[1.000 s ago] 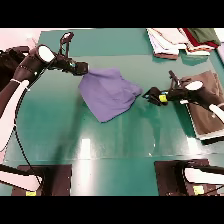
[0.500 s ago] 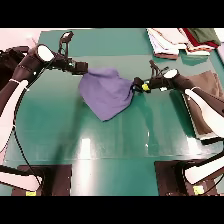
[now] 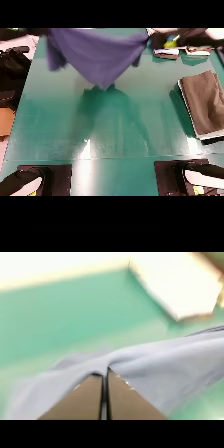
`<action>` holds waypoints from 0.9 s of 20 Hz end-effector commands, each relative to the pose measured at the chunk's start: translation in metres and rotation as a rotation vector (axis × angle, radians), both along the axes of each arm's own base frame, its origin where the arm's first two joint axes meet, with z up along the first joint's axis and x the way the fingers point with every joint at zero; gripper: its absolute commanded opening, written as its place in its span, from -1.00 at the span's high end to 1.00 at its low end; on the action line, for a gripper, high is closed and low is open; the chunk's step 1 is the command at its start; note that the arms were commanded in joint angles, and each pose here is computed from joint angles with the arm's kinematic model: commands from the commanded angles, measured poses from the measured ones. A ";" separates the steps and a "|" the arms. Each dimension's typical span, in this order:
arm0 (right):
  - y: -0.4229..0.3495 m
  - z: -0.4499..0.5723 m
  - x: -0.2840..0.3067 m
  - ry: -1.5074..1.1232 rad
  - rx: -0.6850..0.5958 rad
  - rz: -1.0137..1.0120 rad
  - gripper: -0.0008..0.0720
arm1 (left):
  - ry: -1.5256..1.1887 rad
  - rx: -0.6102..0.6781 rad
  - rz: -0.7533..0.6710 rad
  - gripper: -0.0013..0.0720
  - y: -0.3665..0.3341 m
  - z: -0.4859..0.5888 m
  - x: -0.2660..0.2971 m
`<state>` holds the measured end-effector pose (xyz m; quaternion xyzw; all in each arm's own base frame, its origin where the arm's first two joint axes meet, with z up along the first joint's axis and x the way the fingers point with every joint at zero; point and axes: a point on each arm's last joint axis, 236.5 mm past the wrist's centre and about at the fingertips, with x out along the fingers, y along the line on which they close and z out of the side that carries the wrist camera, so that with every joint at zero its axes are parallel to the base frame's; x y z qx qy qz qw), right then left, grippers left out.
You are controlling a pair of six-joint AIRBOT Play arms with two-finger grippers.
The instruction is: Fold the shirts.
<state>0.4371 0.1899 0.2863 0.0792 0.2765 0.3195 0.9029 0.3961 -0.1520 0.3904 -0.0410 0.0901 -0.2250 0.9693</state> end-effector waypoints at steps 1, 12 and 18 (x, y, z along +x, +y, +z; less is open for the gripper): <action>-0.024 0.105 -0.077 -0.201 -0.056 -0.029 0.94 | -0.245 -0.048 0.018 0.91 0.029 0.090 -0.097; -0.030 -0.027 -0.067 0.240 -0.199 -0.059 0.94 | 0.474 0.174 -0.143 0.91 -0.015 -0.128 -0.045; -0.028 -0.154 -0.057 0.526 -0.264 -0.048 0.94 | 0.931 0.382 -0.383 0.90 -0.071 -0.332 -0.117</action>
